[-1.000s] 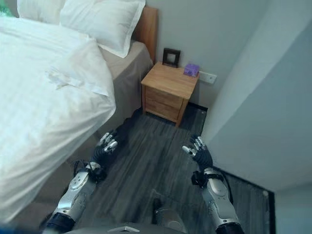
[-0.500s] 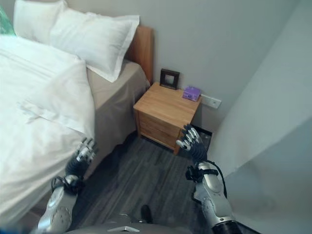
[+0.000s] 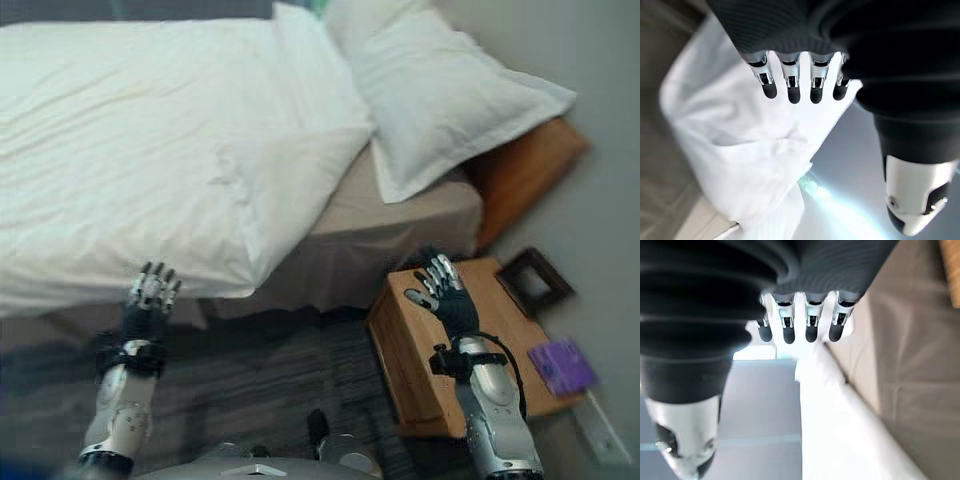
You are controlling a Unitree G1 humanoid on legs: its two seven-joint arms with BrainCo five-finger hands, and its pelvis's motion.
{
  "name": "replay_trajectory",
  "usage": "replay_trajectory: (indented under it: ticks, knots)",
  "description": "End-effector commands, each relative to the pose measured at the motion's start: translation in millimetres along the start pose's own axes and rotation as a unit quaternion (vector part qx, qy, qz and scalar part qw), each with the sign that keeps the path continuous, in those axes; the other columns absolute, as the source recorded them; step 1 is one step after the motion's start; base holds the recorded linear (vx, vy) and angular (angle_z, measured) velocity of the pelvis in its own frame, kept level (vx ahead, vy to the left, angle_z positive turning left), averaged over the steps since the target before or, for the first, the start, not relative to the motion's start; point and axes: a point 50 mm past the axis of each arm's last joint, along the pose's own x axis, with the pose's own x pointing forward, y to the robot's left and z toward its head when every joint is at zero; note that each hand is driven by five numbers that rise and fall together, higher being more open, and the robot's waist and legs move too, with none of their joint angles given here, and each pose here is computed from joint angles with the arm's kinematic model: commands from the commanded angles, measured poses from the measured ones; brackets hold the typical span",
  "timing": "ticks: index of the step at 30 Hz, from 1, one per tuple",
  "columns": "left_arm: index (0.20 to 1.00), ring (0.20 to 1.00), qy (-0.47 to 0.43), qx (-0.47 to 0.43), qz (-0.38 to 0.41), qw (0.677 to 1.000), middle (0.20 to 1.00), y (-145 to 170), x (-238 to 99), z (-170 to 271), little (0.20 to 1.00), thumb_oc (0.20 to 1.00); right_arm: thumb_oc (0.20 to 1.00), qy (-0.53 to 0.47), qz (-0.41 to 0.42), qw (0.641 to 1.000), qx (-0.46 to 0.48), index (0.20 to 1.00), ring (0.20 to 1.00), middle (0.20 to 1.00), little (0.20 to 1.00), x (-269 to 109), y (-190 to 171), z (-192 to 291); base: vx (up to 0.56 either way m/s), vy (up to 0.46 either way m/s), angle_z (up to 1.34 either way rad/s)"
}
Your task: Making the bed.
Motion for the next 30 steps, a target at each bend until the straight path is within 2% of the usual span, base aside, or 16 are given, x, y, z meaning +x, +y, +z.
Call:
replay_trajectory:
  ticks: [1, 8, 9, 10, 14, 20, 24, 29, 30]
  knots:
    - [1.0, 1.0, -0.055, 0.011, -0.029, 0.998, 1.0, -10, 13, 26, 1.0, 1.0, 1.0, -0.058, 0.003, 0.998, 0.012, 1.0, 1.0, 1.0, 1.0, 1, 3, 20, 0.02, 0.02, 0.47]
    - [1.0, 1.0, -0.055, 0.044, 0.009, 0.997, 1.0, 8, -1, 30, 1.0, 1.0, 1.0, 0.011, 0.022, 0.998, 0.051, 1.0, 1.0, 1.0, 1.0, -7, 26, -15, 0.06, 0.014, -0.2]
    - [1.0, 1.0, -0.073, 0.038, -0.007, 0.997, 1.0, -4, 4, 34, 1.0, 1.0, 1.0, 0.038, -0.016, 0.992, 0.115, 1.0, 1.0, 1.0, 1.0, 5, 27, -32, 0.11, 0.008, -0.21]
    - [1.0, 1.0, -0.056, 0.029, -0.013, 0.998, 1.0, -6, 1, 25, 1.0, 1.0, 1.0, 0.044, -0.008, 0.996, 0.083, 1.0, 1.0, 1.0, 1.0, 5, 23, -30, 0.08, 0.005, -0.05]
    - [1.0, 1.0, -0.046, 0.043, -0.005, 0.998, 1.0, -5, 1, 22, 1.0, 1.0, 1.0, 0.028, -0.014, 0.994, 0.109, 1.0, 1.0, 1.0, 1.0, 10, 24, -26, 0.04, 0.055, -0.01]
    - [1.0, 1.0, -0.077, 0.089, 0.012, 0.993, 1.0, -1, 9, 41, 1.0, 1.0, 1.0, 0.027, 0.012, 0.994, 0.104, 1.0, 1.0, 1.0, 1.0, 19, 40, -26, 0.1, 0.054, -0.18]
    - [1.0, 1.0, -0.113, 0.107, 0.015, 0.988, 1.0, -6, 20, 58, 1.0, 1.0, 1.0, 0.048, 0.021, 0.996, 0.077, 1.0, 1.0, 1.0, 1.0, 8, 37, -32, 0.36, -0.138, 0.2]
    - [1.0, 1.0, -0.119, 0.093, -0.004, 0.989, 1.0, -20, 26, 56, 1.0, 1.0, 1.0, 0.048, 0.029, 0.995, 0.087, 1.0, 1.0, 1.0, 1.0, 6, 37, -31, 0.21, -0.214, 0.43]
    - [1.0, 1.0, -0.126, 0.087, -0.024, 0.988, 1.0, -30, 31, 58, 1.0, 1.0, 1.0, 0.035, 0.024, 0.995, 0.087, 1.0, 1.0, 1.0, 1.0, 7, 29, -25, 0.14, -0.239, 0.33]
